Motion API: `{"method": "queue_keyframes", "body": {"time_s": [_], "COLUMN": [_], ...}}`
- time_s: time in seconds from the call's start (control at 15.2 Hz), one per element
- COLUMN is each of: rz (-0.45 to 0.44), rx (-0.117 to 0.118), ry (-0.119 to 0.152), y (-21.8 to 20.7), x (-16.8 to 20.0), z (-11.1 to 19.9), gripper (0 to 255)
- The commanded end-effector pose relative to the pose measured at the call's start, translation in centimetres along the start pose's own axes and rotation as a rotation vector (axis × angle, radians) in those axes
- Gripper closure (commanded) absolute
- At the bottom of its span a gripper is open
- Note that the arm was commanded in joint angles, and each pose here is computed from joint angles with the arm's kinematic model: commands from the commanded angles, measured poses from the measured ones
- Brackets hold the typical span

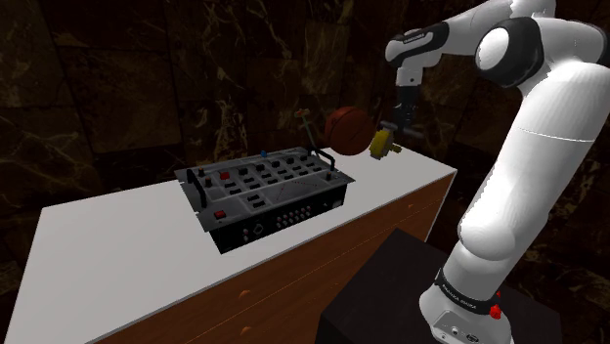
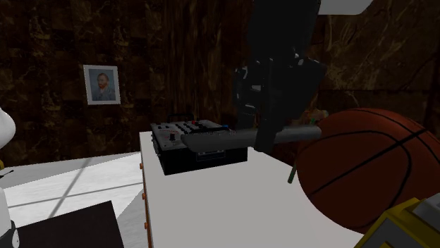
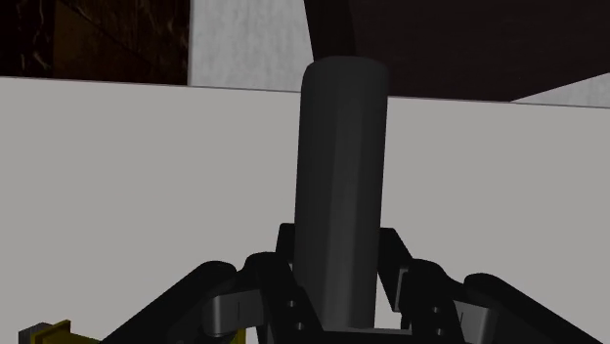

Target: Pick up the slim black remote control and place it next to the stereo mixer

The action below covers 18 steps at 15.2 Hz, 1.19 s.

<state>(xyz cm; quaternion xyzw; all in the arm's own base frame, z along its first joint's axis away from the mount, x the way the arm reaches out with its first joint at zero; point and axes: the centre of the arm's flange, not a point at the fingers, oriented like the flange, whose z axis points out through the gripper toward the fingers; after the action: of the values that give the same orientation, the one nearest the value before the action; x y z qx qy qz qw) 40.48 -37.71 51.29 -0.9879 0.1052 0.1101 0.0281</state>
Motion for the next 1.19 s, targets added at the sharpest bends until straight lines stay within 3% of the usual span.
{"method": "queue_keyframes", "body": {"time_s": [0.0, 0.13, 1.12], "rz": [0.0, 0.0, 0.0], "rx": [0.0, 0.0, 0.0], "ry": [0.0, 0.0, 0.0], "y": [-0.1, -0.1, -16.6], "x": [-0.3, -0.5, 10.3], "z": [-1.1, -1.9, -3.8], "gripper": [255, 255, 255]}}
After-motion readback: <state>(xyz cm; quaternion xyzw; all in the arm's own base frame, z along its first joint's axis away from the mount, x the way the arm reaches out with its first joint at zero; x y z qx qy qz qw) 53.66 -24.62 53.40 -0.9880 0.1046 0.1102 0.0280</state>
